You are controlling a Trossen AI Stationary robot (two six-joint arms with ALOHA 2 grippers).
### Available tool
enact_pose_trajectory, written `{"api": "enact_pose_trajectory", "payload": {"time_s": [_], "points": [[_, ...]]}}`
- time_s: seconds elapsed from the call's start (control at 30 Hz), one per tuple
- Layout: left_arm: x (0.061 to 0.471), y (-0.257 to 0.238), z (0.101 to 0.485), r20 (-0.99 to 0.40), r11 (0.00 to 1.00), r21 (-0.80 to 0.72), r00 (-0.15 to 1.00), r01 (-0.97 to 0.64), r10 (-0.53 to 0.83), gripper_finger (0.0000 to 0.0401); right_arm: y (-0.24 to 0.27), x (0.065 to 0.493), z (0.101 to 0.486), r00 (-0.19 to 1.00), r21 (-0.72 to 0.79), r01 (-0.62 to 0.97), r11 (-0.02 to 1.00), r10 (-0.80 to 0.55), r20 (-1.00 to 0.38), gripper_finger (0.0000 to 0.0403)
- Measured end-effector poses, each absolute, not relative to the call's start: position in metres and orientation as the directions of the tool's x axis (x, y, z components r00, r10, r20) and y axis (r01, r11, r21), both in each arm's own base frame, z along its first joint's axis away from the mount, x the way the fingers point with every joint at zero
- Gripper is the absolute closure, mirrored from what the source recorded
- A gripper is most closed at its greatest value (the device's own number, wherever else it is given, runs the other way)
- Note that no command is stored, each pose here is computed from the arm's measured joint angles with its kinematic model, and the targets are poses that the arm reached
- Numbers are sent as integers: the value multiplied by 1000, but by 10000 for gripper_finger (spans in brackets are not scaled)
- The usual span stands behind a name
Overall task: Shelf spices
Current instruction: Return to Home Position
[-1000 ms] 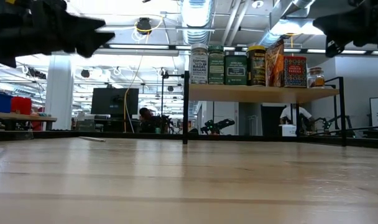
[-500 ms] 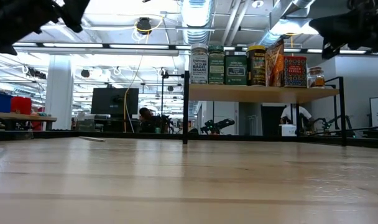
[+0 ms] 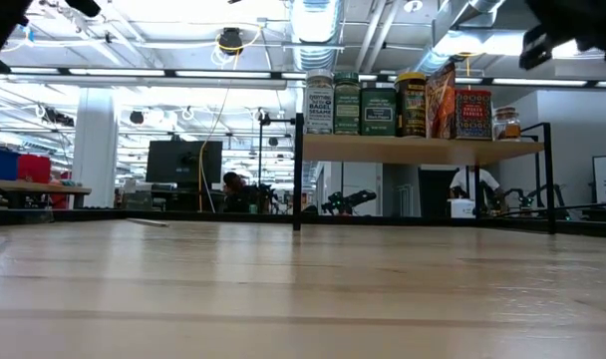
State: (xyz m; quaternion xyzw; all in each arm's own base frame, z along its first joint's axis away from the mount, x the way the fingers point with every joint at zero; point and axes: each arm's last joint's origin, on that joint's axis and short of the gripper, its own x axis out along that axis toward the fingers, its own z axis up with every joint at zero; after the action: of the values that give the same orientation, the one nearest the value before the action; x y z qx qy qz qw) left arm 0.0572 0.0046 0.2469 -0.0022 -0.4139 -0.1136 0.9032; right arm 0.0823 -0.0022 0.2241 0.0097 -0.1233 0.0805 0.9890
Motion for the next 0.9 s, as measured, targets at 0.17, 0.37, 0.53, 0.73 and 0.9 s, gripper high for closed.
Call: {"api": "enact_pose_trajectory", "payload": {"time_s": [0.17, 0.37, 0.53, 0.73, 0.9], "points": [[71, 9, 235, 629, 989, 57, 764, 136, -142, 97, -1, 74, 244, 943, -56, -152, 987, 162, 292, 376], [87, 18, 210, 391, 994, 36, 917, -100, 78, 97, -3, 74, 240, 967, -43, -130, 991, 136, 214, 376], [90, 20, 200, 289, 986, 93, 952, -135, 103, 97, -6, 80, 225, 980, -30, -110, 993, 113, 163, 376], [93, 22, 184, 132, 977, 117, 978, -176, 161, 97, -9, 87, 204, 990, -31, -82, 996, 85, 113, 376], [94, 24, 174, 73, 967, 135, 975, -217, 209, 97, -12, 92, 185, 994, -21, -70, 997, 72, 77, 376]]}}
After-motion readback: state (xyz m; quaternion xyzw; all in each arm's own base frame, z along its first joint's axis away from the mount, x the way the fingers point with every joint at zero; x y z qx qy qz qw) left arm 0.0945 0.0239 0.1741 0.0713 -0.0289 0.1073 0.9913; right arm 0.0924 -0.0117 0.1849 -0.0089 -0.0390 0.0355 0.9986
